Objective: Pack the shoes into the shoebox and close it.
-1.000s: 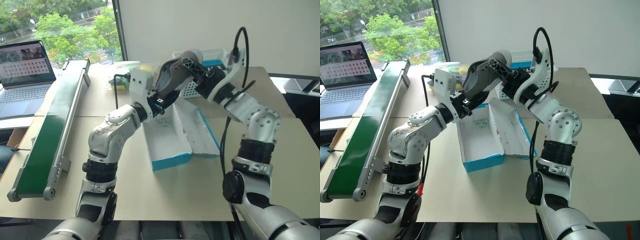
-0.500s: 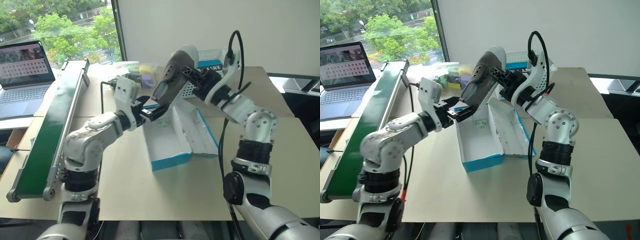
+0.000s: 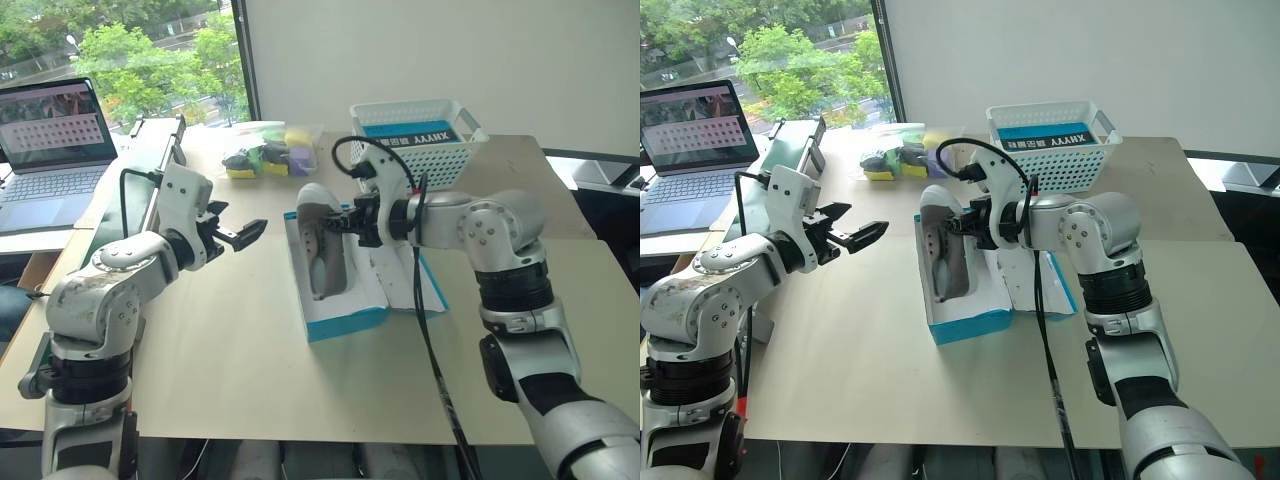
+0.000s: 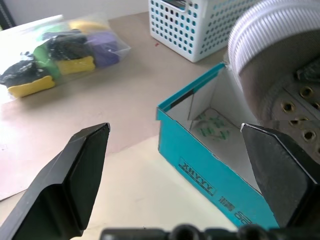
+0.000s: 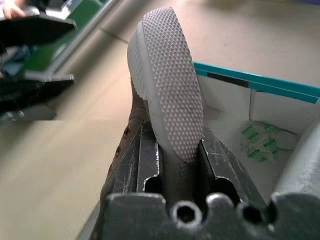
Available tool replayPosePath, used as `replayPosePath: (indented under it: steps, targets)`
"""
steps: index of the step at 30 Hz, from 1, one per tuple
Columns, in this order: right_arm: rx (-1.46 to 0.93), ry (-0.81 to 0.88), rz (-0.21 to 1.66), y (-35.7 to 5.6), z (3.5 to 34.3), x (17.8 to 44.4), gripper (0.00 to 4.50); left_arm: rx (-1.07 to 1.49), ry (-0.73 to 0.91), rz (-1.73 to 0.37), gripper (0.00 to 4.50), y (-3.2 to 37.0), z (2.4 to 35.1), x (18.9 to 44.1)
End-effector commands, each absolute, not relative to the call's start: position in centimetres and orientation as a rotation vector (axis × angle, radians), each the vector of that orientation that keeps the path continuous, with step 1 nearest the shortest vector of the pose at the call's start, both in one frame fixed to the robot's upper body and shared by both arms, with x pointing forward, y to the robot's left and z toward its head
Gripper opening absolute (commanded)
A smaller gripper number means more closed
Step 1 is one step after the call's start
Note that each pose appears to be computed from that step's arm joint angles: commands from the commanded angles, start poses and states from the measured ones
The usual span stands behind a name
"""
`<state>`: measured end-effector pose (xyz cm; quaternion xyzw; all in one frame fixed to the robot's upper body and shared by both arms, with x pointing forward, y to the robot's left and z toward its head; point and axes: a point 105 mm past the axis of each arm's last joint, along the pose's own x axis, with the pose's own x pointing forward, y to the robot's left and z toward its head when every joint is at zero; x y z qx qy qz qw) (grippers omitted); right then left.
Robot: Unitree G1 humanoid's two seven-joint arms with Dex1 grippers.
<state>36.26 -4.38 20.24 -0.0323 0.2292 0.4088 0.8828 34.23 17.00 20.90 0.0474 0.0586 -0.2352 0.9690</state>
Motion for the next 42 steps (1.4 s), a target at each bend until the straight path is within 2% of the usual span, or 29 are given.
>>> replayPosePath:
  steps: [1, 19, 21, 22, 26, 28, 30, 31, 42]
  targets:
    - [-0.085, 0.482, 0.84, -5.1, 18.8, 36.9, 0.39, 0.107, 0.02, -0.451, 4.5, 16.7, 23.2, 33.8]
    - [-0.313, 0.586, 0.74, -9.5, 13.0, 41.7, 0.39, 0.094, -0.032, -0.381, 4.5, 16.7, 23.7, 32.7]
    - [-0.353, 0.583, 0.737, -9.2, 12.5, 42.0, 1.37, 0.098, -0.032, -0.38, 4.5, 16.7, 23.8, 32.7]
    - [-0.358, 0.576, 0.747, -8.8, 12.5, 41.9, 1.58, 0.099, -0.032, -0.381, 4.5, 16.7, 23.8, 32.7]
    - [-0.342, 0.547, 0.811, -7.1, 13.2, 41.4, 2.97, 0.101, -0.032, -0.385, 4.5, 16.6, 24.0, 32.7]
    - [-0.31, 0.52, 0.845, -6.2, 14.5, 40.9, 3.5, 0.11, -0.025, -0.388, 4.5, 16.6, 23.9, 32.6]
    - [-0.298, 0.492, 0.865, -5.9, 15.9, 40.6, 4.31, 0.124, -0.015, -0.387, 4.5, 16.7, 23.7, 32.6]
    - [-0.299, 0.485, 0.867, -5.8, 16.3, 40.5, 4.46, 0.128, -0.012, -0.386, 4.5, 16.8, 23.6, 32.6]
    - [-0.314, 0.31, 0.848, -7.8, 23.8, 39.1, 4.46, 0.178, 0.063, -0.299, 4.5, 19.0, 21.9, 32.9]
